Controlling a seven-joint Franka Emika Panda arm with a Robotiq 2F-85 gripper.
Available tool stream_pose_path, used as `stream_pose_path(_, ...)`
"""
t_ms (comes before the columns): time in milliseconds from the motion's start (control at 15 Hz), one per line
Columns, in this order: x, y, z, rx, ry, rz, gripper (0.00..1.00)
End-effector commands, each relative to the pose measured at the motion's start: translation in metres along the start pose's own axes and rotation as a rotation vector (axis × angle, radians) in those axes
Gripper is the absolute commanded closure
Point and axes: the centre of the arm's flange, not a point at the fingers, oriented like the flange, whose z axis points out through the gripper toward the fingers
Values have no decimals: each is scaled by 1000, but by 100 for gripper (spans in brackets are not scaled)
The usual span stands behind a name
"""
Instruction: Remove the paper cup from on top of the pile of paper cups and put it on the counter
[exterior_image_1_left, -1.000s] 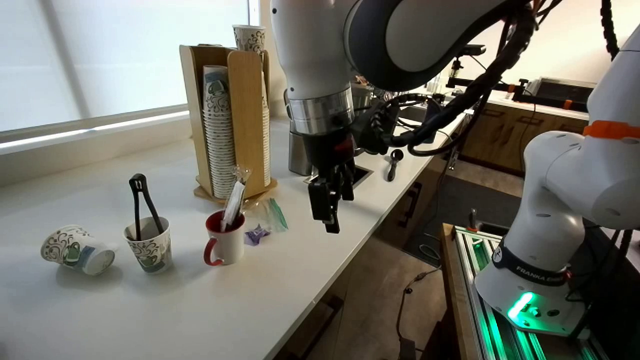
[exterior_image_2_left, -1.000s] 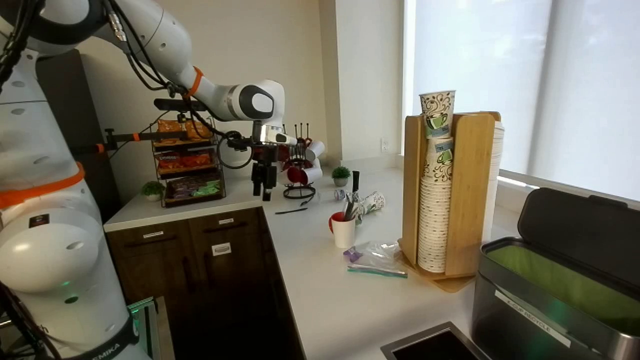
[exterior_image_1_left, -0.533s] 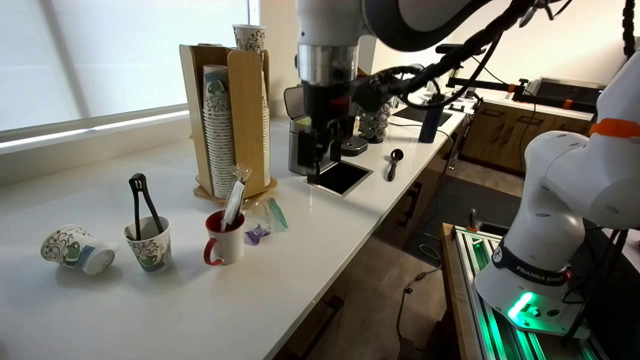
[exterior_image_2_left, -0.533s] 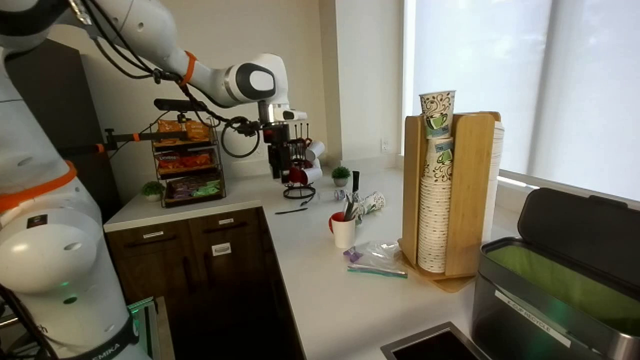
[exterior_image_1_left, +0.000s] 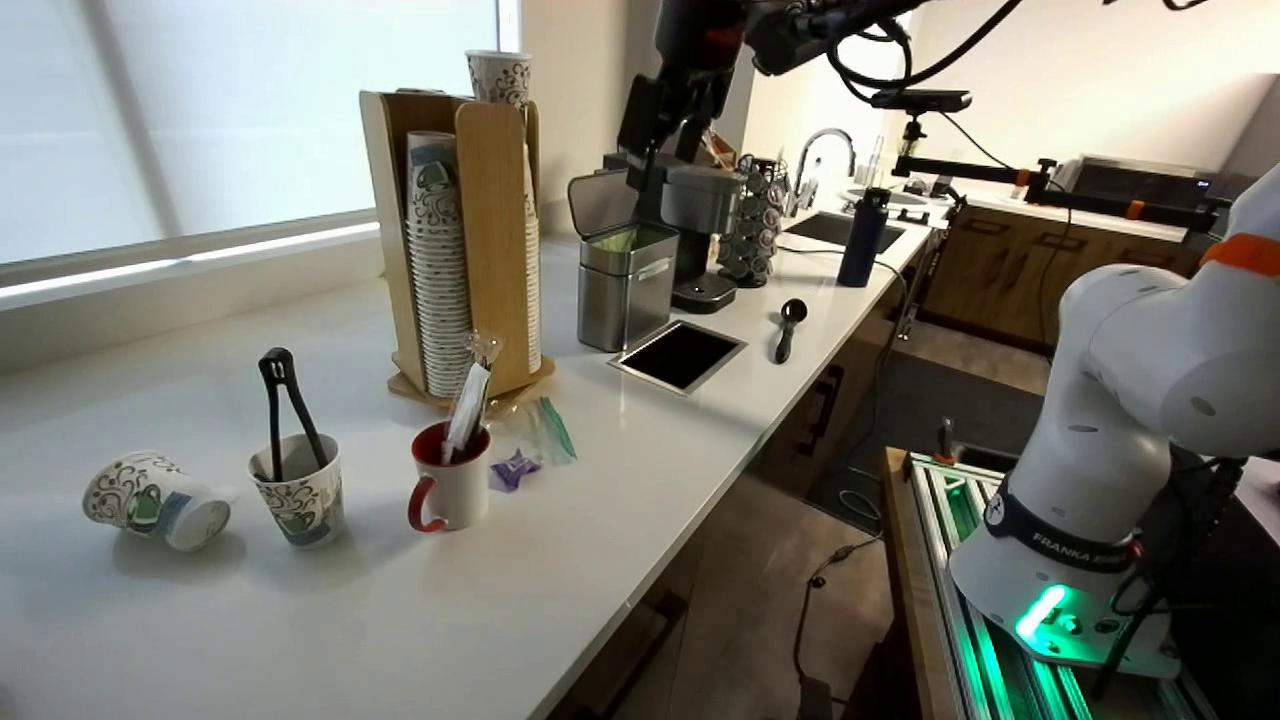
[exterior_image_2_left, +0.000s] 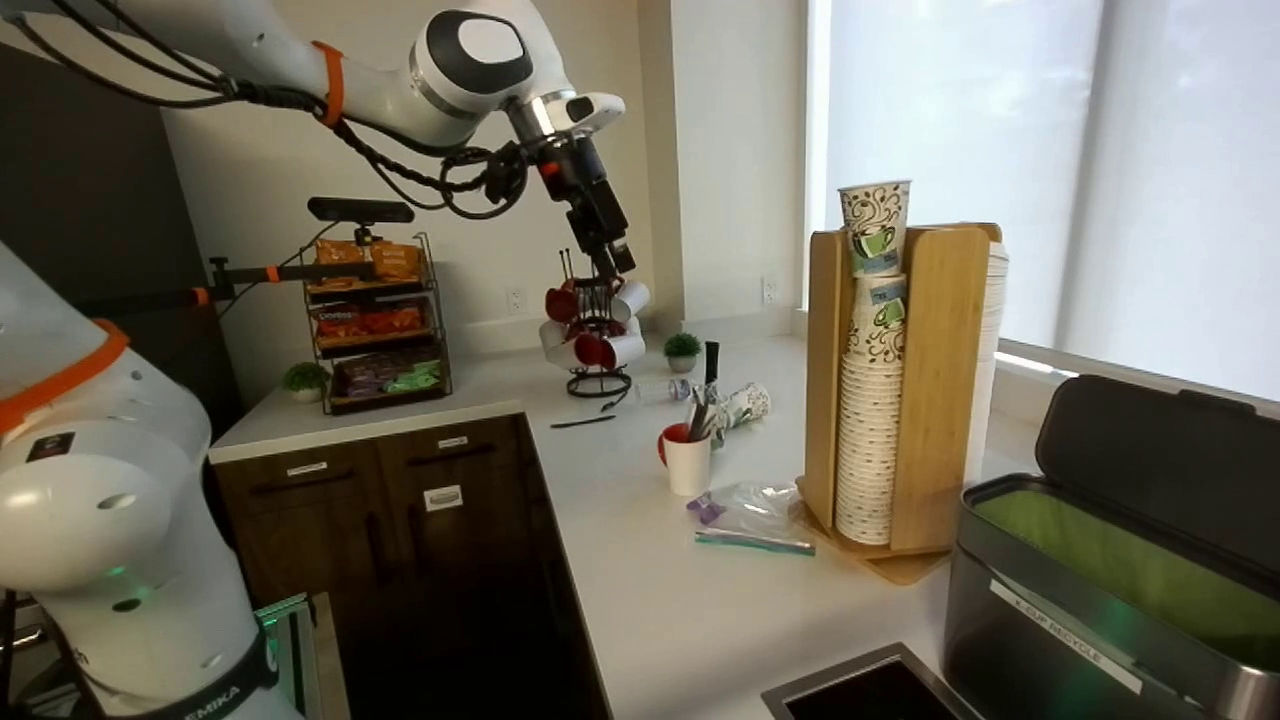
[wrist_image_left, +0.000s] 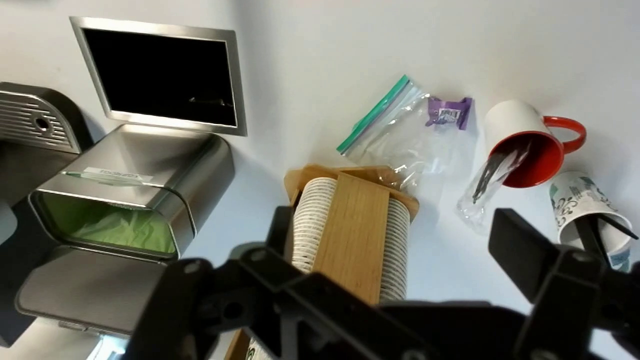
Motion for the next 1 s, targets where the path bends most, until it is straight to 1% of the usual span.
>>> stream_pose_path(0, 0, -2, 2, -1, -3, -5, 0)
stream_pose_path(200, 0, -7, 6, -3, -12, -14, 0)
stream_pose_path(267, 7, -6, 2, -13, 36, -32, 0)
stream_pose_path(333, 18, 0, -4, -21, 87, -96, 0)
stream_pose_path(400, 37, 10, -14, -35, 104, -166, 0)
stream_pose_path(467, 48, 16, -21, -38, 120, -221, 0)
stream_pose_path(533, 71, 29, -31, -38, 101, -285, 0)
stream_pose_path(667, 105, 49, -41, -44, 112, -390, 0)
stream_pose_path(800, 138, 74, -47, -37, 124, -493, 0)
stream_pose_path(867, 152, 83, -46, -45, 130, -545, 0)
stream_pose_path(933, 168, 95, -45, -67, 135, -564, 0)
